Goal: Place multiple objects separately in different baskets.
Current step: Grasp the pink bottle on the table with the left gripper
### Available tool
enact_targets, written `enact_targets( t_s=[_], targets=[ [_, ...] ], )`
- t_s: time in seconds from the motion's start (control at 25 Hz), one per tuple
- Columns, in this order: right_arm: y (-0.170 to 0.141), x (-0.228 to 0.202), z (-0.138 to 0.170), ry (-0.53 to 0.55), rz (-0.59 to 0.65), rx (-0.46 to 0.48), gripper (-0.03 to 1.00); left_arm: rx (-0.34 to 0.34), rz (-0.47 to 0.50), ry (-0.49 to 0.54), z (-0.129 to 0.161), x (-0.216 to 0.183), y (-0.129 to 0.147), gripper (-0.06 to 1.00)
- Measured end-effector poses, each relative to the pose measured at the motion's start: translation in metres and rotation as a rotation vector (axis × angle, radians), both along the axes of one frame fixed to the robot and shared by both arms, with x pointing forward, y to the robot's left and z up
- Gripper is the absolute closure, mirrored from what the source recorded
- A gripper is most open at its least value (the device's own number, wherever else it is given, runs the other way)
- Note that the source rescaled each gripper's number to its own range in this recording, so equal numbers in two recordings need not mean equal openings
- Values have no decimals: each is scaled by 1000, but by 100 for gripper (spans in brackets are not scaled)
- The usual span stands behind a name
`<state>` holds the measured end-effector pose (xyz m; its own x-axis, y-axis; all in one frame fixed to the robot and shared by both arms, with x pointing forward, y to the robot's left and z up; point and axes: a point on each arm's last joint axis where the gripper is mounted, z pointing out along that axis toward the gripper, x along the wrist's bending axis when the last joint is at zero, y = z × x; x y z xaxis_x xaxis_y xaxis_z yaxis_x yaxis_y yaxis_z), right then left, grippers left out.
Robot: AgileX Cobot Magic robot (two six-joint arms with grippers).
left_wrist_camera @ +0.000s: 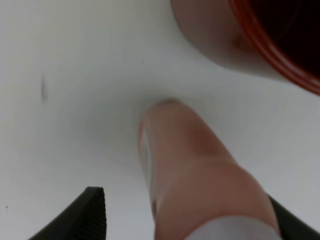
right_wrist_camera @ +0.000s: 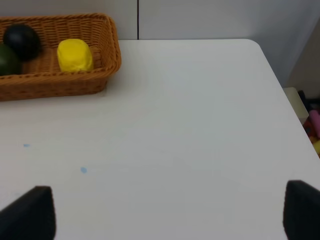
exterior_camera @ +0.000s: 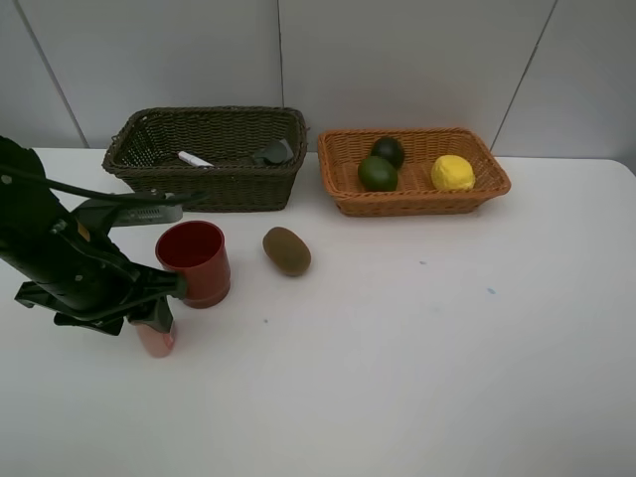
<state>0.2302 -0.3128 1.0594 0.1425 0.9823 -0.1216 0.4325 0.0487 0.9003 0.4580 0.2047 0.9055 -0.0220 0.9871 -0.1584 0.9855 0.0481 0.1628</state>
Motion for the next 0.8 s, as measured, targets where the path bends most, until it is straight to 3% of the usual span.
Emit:
enact_targets(
  t_s=[0.16,0.28,0.32,0.8],
  targets=[
    [0,0,0,0,0,0,-3,-8,4,-31,0,3,-1,30],
    [0,0,0,0,0,0,-3,-9,4,-35,0,3,-1,54],
    [0,0,0,0,0,0,-3,-8,4,-34,0,3,-1,56],
    [0,0,0,0,0,0,-3,-3,2,-14,0,2,0,55]
  ],
)
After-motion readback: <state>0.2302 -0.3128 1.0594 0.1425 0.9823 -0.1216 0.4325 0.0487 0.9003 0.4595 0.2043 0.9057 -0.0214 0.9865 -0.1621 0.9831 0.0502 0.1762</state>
